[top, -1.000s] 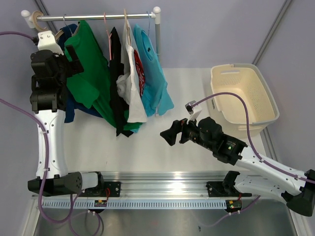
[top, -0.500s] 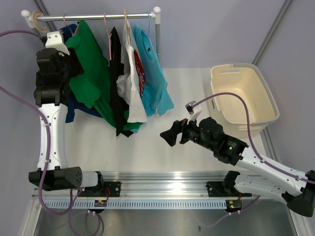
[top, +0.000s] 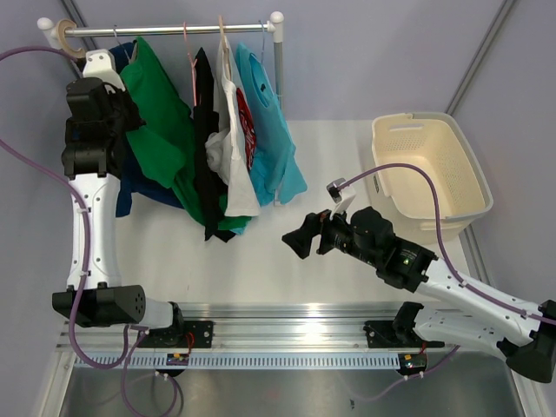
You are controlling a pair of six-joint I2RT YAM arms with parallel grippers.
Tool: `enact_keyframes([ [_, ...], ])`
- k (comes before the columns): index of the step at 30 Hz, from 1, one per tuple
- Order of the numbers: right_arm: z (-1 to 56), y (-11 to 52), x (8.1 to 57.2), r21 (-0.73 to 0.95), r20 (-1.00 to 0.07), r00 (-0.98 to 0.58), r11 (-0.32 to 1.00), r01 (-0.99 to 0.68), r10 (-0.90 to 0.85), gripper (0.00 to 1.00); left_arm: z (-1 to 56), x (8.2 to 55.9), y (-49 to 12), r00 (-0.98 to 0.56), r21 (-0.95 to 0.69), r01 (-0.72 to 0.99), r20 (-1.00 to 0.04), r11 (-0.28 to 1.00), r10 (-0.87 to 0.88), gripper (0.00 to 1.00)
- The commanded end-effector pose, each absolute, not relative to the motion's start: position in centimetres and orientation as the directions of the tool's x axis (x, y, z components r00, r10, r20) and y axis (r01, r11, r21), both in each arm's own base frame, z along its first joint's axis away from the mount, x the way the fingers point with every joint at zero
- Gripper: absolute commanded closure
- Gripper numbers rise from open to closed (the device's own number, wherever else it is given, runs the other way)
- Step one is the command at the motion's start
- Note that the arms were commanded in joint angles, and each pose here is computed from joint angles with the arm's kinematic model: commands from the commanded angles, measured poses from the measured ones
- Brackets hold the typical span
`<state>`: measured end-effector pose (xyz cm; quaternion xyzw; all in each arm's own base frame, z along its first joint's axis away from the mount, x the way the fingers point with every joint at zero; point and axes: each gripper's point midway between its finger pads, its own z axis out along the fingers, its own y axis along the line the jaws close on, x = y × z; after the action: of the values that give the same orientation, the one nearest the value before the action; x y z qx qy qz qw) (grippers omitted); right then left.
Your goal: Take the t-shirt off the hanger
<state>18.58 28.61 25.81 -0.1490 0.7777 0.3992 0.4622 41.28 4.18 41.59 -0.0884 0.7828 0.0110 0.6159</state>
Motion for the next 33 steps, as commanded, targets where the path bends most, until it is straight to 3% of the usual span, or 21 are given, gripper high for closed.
enact_keyframes([
  [1, 26.9, 29.3, 18.3, 0.500, -0.837, -0.526, 0.604, -0.621, 0.152, 0.01, 46.3, 41.0, 3.8, -0.108, -0.112, -0.120, -0.986, 0.986, -0.125, 0.86],
  [4, 26.8, 29.5, 18.3, 0.500, -0.835, -0.530, 0.604, -0.620, 0.147, 0.00, 46.8, 41.1, 3.8, -0.094, -0.132, -0.121, -0.985, 0.984, -0.143, 1.00],
  [22, 26.4, 29.3, 18.8, 0.482, -0.841, -0.523, 0.631, -0.608, 0.139, 0.00, 54.2, 39.4, 2.7, 0.103, -0.128, -0.072, -0.987, 0.989, -0.121, 1.00],
  [33, 26.7, 29.2, 18.7, 0.484, -0.842, -0.519, 0.625, -0.612, 0.144, 0.00, 54.4, 37.3, 3.4, 0.138, -0.135, -0.125, -0.984, 0.983, -0.117, 1.00],
])
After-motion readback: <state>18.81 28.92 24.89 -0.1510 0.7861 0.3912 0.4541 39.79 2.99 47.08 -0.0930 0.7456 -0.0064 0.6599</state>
